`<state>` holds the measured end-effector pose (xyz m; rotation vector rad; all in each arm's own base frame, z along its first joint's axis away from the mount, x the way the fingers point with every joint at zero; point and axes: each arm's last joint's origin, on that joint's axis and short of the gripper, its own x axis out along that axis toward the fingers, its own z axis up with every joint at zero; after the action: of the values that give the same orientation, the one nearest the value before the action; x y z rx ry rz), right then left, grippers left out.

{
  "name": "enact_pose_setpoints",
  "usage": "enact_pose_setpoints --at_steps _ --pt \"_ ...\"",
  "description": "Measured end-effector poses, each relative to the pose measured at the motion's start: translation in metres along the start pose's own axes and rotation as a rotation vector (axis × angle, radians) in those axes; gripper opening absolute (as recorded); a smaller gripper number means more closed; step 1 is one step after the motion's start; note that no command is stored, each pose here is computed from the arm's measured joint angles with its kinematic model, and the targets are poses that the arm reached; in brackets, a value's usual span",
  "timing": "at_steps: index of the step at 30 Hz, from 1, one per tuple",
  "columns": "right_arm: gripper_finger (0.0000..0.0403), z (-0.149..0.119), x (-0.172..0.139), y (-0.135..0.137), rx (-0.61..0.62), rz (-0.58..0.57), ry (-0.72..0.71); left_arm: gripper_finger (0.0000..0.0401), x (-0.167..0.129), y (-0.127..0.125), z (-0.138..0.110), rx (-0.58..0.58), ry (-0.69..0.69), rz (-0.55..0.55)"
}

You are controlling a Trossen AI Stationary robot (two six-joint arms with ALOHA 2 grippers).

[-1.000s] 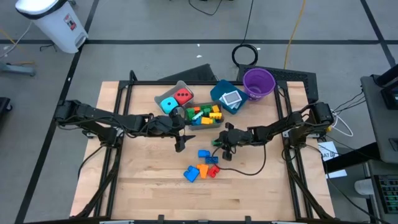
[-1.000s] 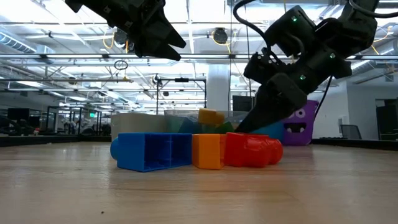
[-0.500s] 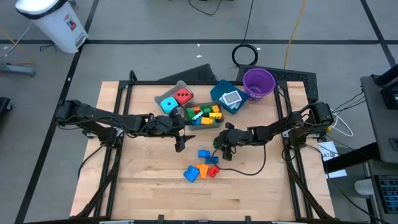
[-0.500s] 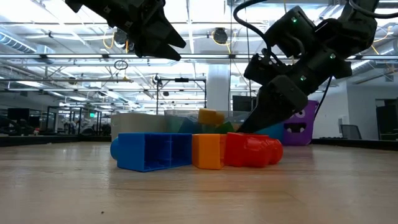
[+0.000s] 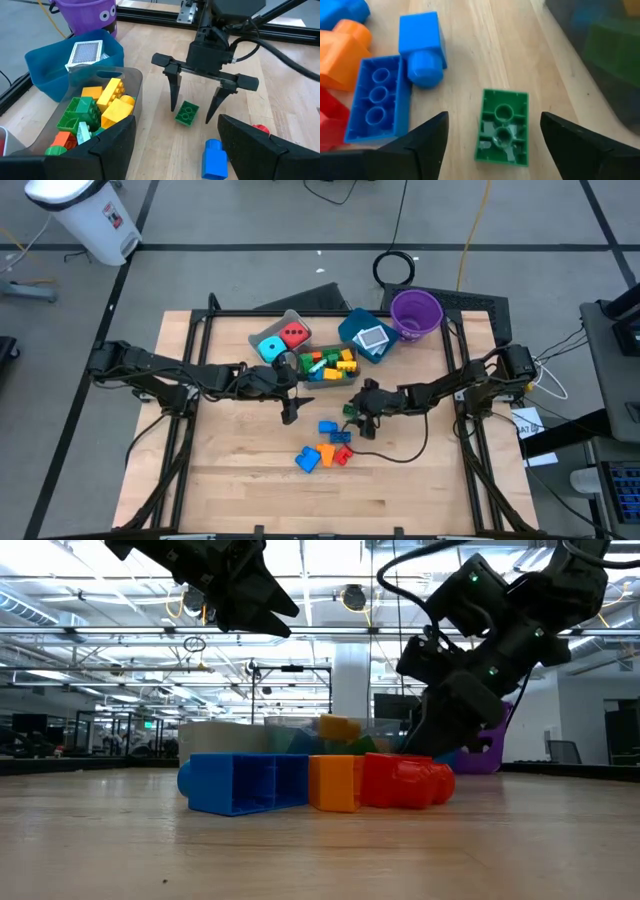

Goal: Pick & Place Toys
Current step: Put the green block into the black bin

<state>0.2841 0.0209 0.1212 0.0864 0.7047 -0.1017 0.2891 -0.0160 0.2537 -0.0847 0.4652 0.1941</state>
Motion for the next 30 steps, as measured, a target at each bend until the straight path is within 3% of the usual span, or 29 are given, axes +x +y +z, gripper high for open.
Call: enact_pose_setpoints --at_steps 7,22,30 --pt "0.0259 -0.0008 0.0000 -0.0001 -0.001 -0.001 0.008 0.0285 0.0000 0.0000 0.0000 -0.004 0.000 0.000" --pt "0.0101 -0.0024 0.0004 -0.0046 -0.022 -0.016 0.031 0.0285 0.0000 -0.0001 0.0000 -0.006 0.000 0.000" --pt "0.0113 0.0041 -0.0029 -0.0039 -0.077 -0.009 -0.018 0.0285 0.0001 -0.0001 0.0000 -0.025 0.000 0.000"
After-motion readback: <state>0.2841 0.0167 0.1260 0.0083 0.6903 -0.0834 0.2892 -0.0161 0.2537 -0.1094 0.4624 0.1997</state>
